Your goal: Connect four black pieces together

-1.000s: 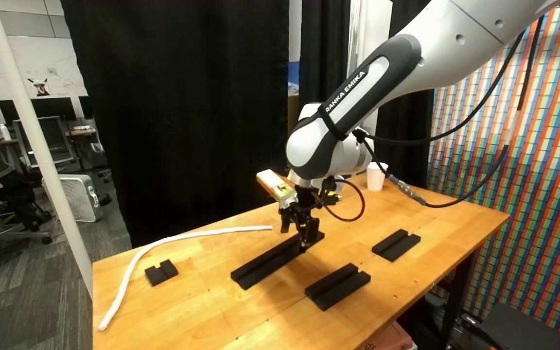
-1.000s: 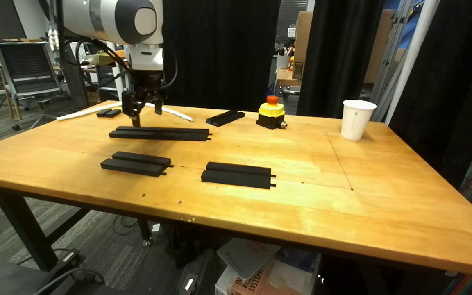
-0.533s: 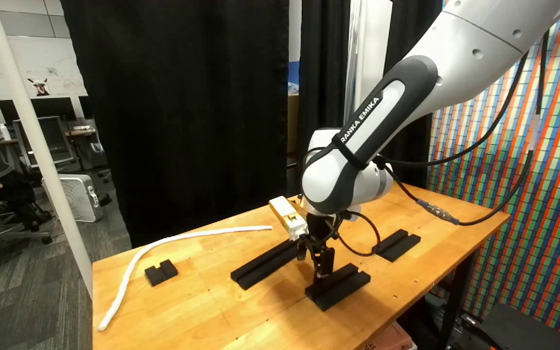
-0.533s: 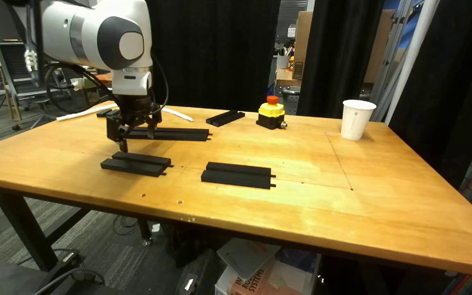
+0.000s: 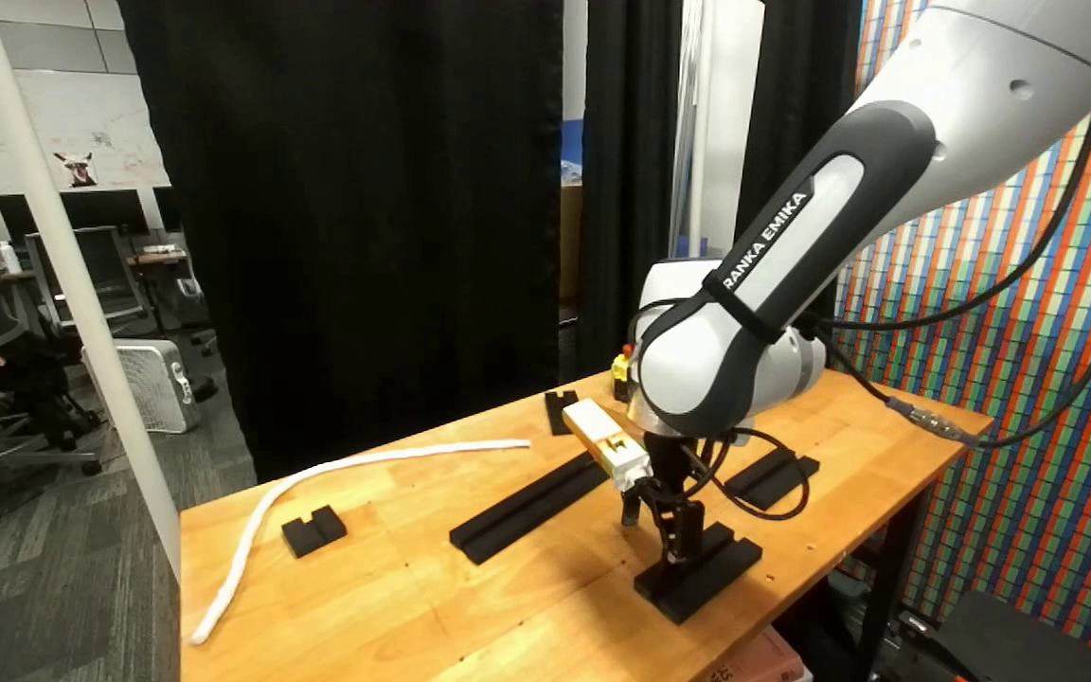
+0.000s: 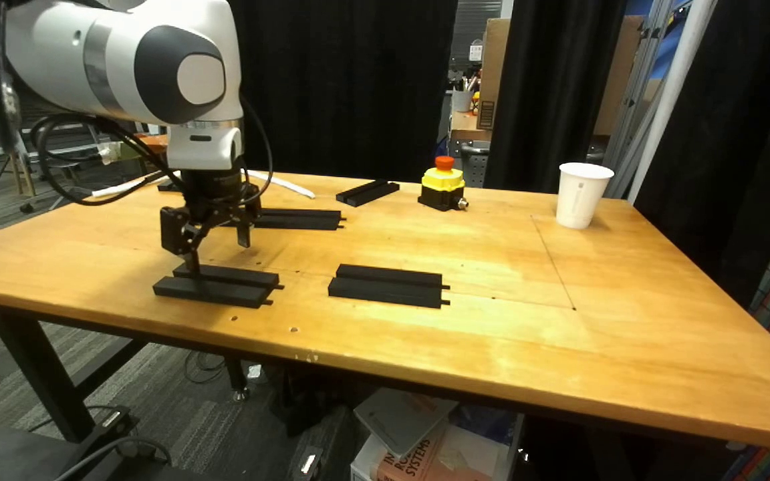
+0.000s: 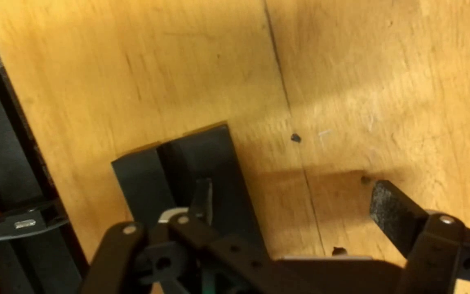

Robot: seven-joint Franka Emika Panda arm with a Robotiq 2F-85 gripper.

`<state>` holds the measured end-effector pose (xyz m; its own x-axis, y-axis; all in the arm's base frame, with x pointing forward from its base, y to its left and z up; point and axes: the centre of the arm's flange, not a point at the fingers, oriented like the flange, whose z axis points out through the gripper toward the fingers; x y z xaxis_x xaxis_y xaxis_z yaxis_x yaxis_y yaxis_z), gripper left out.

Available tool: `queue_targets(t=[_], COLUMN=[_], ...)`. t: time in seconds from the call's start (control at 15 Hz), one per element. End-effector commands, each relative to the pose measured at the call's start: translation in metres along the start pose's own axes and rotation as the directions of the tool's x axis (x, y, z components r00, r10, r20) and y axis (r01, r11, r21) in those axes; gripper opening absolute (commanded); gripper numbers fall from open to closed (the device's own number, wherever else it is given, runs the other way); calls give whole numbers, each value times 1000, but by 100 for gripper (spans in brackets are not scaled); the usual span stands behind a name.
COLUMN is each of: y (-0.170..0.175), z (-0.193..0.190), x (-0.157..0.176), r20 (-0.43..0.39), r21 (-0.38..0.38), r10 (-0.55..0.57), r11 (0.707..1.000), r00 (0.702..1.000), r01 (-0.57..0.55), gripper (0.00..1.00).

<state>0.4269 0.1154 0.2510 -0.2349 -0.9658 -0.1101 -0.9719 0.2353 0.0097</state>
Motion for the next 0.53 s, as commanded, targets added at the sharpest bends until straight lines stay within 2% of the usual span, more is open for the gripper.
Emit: queue_targets(t=[0.0,0.2,0.47], y=[17,14,19], z=[-24,-35,-40], x=[19,30,24], r20=[-29,-56,-51], r21=[42,65,34], r10=[-29,-85,-131], r11=[999,994,991], r00=[999,995,990], r01=[30,88,132], gripper=[100,100,100])
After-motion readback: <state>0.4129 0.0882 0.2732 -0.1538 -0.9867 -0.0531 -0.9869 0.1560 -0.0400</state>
